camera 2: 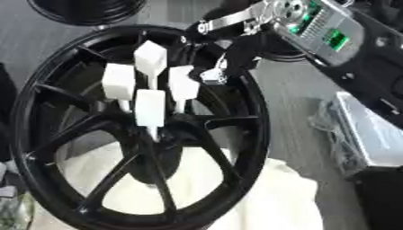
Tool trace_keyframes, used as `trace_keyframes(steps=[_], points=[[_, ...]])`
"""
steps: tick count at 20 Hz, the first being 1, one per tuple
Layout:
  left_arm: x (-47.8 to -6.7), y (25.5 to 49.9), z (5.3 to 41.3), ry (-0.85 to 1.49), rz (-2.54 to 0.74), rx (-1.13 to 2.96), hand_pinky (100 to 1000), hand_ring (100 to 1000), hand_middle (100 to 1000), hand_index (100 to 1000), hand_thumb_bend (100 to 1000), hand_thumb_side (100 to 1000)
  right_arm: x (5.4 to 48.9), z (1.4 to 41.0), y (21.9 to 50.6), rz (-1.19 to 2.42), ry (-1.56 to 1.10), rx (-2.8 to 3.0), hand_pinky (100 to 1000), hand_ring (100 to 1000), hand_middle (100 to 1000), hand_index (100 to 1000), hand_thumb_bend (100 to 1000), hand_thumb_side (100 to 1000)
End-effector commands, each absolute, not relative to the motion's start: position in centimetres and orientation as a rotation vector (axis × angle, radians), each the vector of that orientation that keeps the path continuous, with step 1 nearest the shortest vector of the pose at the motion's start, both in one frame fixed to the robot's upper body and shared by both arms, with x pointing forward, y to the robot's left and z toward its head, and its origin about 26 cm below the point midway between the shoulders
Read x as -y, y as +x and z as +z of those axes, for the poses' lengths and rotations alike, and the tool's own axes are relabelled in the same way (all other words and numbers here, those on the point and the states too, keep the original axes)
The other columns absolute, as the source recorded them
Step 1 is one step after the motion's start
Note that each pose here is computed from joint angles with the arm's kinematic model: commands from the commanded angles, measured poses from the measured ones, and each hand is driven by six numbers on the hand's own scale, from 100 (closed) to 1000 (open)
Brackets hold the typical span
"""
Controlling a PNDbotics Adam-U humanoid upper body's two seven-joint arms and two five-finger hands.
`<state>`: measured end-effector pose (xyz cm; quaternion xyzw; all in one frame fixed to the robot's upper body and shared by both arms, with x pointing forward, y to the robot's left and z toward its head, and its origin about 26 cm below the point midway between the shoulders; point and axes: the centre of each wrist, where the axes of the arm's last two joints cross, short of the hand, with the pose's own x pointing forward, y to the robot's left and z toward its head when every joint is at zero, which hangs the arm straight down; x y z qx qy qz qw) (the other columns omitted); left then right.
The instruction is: Pull the pin out of the wheel hub.
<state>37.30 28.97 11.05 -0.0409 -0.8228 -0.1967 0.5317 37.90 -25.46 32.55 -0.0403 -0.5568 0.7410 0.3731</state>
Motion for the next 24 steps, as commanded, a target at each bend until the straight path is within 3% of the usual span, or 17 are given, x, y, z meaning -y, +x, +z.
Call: trace_keyframes(steps=[1, 16, 24], points=[[-29.4, 37.3, 12.0, -0.079, -0.503, 1.98, 845, 968, 785, 699, 423, 721, 26.2, 33.9, 37.2, 1.91, -0.131, 1.424, 1000, 842, 764, 928, 100, 357], [-29.4, 37.3, 12.0, -0.081, -0.511, 1.977, 845, 971, 785, 699, 420, 725, 25.9, 34.0, 37.8, 1.932, -0.143, 1.393, 1000, 853, 788, 981, 100, 351], [-29.4, 37.3, 12.0, -0.081, -0.511, 1.979, 846, 972, 787, 699, 417, 726, 25.7, 33.6, 38.4, 1.958, -0.187, 1.376, 1000, 861, 794, 981, 100, 524]])
